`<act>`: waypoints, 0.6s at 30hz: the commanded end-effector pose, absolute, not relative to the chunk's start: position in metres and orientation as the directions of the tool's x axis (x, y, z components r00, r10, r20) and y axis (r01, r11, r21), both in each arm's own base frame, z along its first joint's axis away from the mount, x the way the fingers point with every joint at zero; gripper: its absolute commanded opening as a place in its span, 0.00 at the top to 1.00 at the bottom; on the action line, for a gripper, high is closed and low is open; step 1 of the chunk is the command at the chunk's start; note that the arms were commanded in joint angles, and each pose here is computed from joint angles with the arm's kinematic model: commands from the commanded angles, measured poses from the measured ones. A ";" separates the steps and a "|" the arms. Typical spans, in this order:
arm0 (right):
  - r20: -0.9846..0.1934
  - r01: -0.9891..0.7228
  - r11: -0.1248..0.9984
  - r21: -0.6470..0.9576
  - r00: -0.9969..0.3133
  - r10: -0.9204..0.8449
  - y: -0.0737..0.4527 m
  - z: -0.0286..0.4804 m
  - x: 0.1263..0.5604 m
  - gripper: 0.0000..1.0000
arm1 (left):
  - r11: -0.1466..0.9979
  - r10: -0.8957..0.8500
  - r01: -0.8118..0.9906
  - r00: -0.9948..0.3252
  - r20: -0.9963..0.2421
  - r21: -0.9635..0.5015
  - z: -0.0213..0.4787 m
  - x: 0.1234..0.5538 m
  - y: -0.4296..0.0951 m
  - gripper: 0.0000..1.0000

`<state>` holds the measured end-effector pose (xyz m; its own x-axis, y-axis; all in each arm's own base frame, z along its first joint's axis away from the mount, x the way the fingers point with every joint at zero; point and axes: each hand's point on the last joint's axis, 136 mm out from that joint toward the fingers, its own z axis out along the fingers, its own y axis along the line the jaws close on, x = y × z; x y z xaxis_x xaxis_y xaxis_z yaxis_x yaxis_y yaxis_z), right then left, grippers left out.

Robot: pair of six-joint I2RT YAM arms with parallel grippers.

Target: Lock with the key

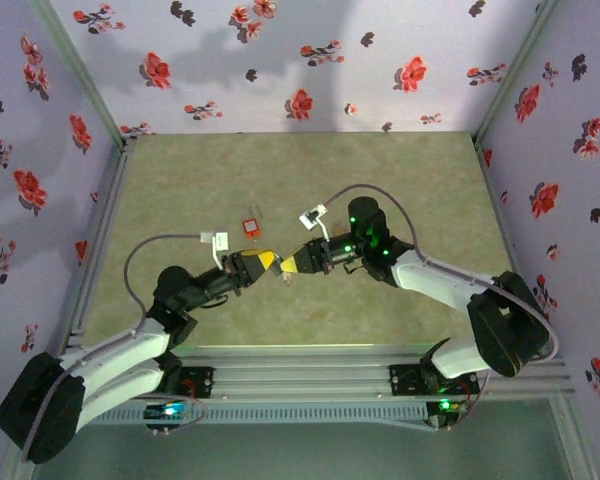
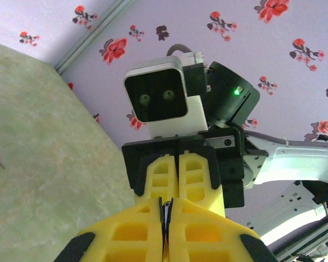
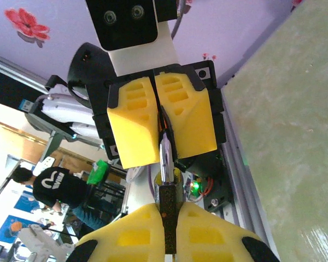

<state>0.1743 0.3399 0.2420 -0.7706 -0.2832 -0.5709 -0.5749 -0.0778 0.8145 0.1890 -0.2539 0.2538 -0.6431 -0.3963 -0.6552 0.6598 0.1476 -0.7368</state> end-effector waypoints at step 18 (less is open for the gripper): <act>-0.755 -0.778 0.033 0.627 -0.618 -0.220 0.336 0.269 0.178 0.55 | 0.267 -0.396 0.424 -0.771 -0.500 -0.865 0.198 0.203 -0.248 1.00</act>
<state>0.1760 0.3386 0.2602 -0.6650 -0.2396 -0.7074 -0.7283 -0.0018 0.6853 0.1952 -0.2540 0.2060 -0.7680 -0.3582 -0.5309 0.4736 0.2403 -0.8473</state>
